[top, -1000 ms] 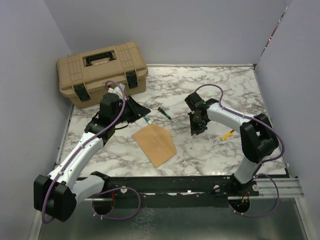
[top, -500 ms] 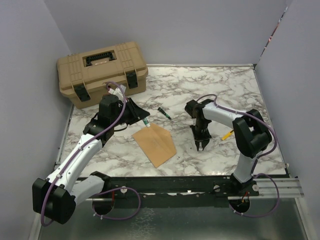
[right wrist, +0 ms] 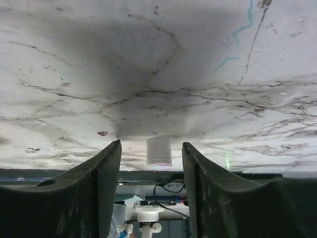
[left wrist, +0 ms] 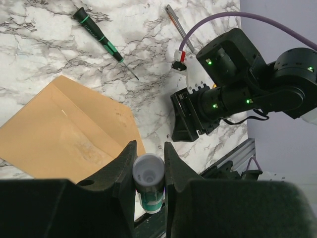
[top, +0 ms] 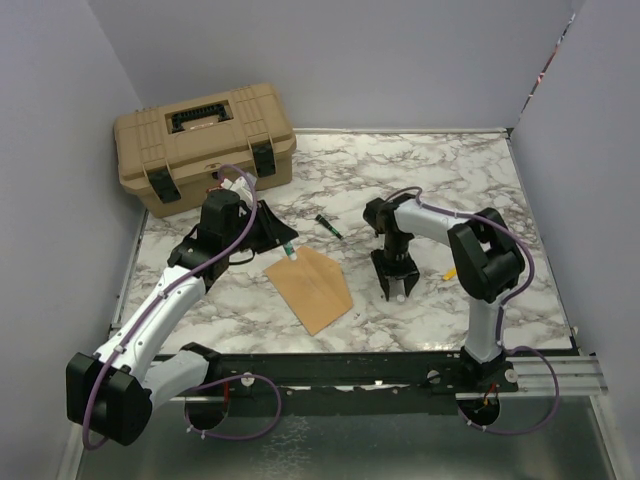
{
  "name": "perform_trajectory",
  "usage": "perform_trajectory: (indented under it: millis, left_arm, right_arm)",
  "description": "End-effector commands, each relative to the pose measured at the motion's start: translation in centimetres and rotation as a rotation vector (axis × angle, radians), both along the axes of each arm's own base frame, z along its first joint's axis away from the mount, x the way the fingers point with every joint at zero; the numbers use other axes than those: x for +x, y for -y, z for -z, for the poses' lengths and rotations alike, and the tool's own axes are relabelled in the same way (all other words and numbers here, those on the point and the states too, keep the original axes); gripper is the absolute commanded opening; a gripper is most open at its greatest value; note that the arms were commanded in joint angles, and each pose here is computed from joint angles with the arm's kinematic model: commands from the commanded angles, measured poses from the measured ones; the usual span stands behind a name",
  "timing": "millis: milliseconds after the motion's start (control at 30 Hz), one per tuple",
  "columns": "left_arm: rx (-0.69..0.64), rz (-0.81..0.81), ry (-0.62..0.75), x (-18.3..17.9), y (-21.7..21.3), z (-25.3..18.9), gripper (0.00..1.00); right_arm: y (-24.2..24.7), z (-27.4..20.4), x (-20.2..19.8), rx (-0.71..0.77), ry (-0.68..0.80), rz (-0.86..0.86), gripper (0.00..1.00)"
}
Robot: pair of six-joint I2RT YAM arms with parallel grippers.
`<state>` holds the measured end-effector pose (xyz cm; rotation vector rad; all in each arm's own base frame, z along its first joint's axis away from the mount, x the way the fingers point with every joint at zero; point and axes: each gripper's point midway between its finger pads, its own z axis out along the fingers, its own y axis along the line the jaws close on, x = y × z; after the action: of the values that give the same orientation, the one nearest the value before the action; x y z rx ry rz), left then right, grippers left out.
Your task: Place the letter into the envelope and seal it
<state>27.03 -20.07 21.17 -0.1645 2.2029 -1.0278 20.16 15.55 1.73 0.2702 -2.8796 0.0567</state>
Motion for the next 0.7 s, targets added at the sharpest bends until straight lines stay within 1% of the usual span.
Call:
perform_trajectory:
  millis: [0,133,267,300,367,433,533,567,667]
  left_arm:
    - [0.009,0.016,0.023,0.0,-0.1,-1.0,0.00]
    - [0.000,0.026,0.028,-0.1,0.1,-1.4,0.00]
    - [-0.015,0.067,0.036,-0.3,0.7,-2.0,0.00]
    - [-0.017,0.081,0.043,-0.4,0.8,-2.3,0.00]
    - [-0.020,0.104,0.057,-0.3,1.1,-2.8,0.00]
    - [-0.027,0.122,0.070,-0.2,1.4,-3.5,0.00]
    - [-0.033,0.139,0.091,0.3,1.8,-4.5,0.00]
    - [-0.036,0.142,0.101,0.5,1.9,-4.9,0.00]
    - [-0.060,0.170,0.118,0.6,2.5,-5.9,0.00]
  right_arm:
    - [0.2,-1.1,0.8,-0.010,0.027,-0.006,0.56]
    - [-0.9,-4.2,2.2,0.051,0.130,0.025,0.62]
    - [-2.1,-8.7,4.1,0.157,0.307,0.034,0.64]
    - [-3.1,-10.0,4.5,0.235,0.356,0.015,0.64]
    - [-6.4,-13.0,5.2,0.467,0.474,-0.053,0.64]
    - [-9.8,-16.4,5.0,0.725,0.573,-0.113,0.66]
    - [-14.0,-21.9,4.1,1.065,0.691,-0.185,0.69]
    - [-14.9,-23.2,3.6,1.150,0.716,-0.200,0.70]
    - [-16.8,-27.0,3.0,1.342,0.803,-0.222,0.72]
